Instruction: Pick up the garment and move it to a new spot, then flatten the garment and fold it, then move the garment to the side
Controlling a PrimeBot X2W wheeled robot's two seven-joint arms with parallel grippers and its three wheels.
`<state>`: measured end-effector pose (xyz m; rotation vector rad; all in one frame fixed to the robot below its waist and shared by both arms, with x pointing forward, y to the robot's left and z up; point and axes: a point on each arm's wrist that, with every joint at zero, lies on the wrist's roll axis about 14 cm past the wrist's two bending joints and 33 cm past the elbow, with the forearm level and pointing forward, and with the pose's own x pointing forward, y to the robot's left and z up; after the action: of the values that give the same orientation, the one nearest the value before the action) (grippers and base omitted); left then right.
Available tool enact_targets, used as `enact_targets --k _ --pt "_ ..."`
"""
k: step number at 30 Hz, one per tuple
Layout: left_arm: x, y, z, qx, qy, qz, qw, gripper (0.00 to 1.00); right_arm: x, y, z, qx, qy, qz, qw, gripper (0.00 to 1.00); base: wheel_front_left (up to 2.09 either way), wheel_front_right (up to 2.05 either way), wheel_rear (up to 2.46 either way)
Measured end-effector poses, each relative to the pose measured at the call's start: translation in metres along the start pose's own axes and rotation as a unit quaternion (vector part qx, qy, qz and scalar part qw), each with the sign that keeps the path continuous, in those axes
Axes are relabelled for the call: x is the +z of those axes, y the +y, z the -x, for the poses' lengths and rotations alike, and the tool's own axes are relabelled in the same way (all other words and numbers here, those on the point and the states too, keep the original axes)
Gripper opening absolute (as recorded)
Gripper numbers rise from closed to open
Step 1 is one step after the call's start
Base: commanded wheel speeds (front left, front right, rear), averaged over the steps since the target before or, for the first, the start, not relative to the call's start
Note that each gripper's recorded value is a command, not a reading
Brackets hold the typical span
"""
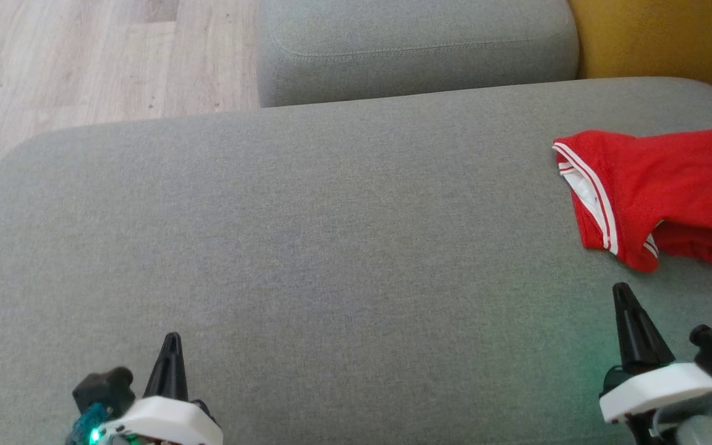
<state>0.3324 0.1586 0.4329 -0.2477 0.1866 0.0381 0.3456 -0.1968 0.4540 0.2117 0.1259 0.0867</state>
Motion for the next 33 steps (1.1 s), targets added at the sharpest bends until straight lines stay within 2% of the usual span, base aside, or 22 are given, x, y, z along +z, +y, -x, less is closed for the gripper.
enact_targets --k 18,33 --pt "0.002 0.008 -0.006 0.015 0.014 0.103 0.995 0.00 0.001 -0.006 -0.002 -0.028 -0.002 -0.105 0.994 0.00 0.00 0.00 0.00" --pt "0.000 0.014 -0.007 0.024 0.027 0.188 0.981 0.00 -0.001 -0.008 -0.004 -0.045 0.002 -0.194 0.980 0.00 0.00 0.00 0.00"
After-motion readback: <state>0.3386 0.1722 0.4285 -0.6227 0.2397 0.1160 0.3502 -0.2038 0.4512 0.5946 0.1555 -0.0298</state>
